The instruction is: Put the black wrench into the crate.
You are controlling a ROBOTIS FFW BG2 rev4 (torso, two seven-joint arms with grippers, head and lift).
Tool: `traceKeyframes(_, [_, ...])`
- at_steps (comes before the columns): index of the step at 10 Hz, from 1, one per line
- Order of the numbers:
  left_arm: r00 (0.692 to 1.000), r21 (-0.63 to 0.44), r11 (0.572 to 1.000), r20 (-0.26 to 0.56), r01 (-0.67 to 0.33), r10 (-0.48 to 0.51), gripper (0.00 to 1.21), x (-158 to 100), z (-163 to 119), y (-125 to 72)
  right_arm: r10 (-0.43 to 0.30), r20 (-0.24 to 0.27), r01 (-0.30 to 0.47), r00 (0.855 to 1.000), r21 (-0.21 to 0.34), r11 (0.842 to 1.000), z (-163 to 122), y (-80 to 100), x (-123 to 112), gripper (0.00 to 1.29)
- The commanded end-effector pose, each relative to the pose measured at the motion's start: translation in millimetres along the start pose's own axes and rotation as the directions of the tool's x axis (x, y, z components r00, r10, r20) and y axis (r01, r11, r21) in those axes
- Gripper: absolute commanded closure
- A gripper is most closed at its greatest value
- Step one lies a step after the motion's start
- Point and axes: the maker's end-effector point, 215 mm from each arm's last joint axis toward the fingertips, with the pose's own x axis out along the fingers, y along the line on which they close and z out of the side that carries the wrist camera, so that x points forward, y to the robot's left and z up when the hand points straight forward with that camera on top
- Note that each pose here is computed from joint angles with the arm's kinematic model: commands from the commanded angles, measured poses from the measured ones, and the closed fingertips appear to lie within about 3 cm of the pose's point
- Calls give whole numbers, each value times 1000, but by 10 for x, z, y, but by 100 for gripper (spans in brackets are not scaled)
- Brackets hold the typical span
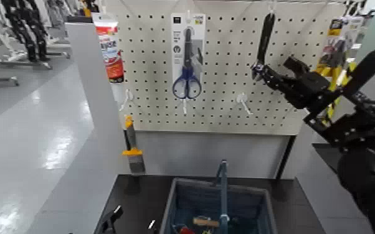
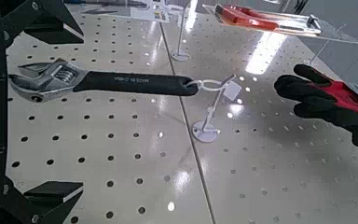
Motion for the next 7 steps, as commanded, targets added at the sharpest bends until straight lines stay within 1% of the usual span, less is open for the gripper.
traceKeyframes(1, [1000,1,1000,-1,2,-2,10,5,-1,-4,58,8,-58,998,67,996,-9,24,142,23])
traceKeyframes(3, [1000,0,1000,3,2,-2,10,17,15,3,135,-12,-133,991,97,986,-10,126,232,23])
traceKeyframes(4, [1000,2,1000,1,4,-4,10,19,11,-9,173,-7,-171,985,127,977,-19,176,268,24])
traceKeyframes(5, [1000,2,1000,1,6,-6,10,19,11,-12,189,-1,-187,982,146,971,-8,205,281,30])
traceKeyframes(6, [1000,2,1000,1,6,-6,10,19,11,-12,198,-7,-195,980,146,970,1,232,298,58])
traceKeyframes(7, [1000,2,1000,1,4,-4,10,19,11,-9,209,-24,-203,978,143,969,-10,255,325,96])
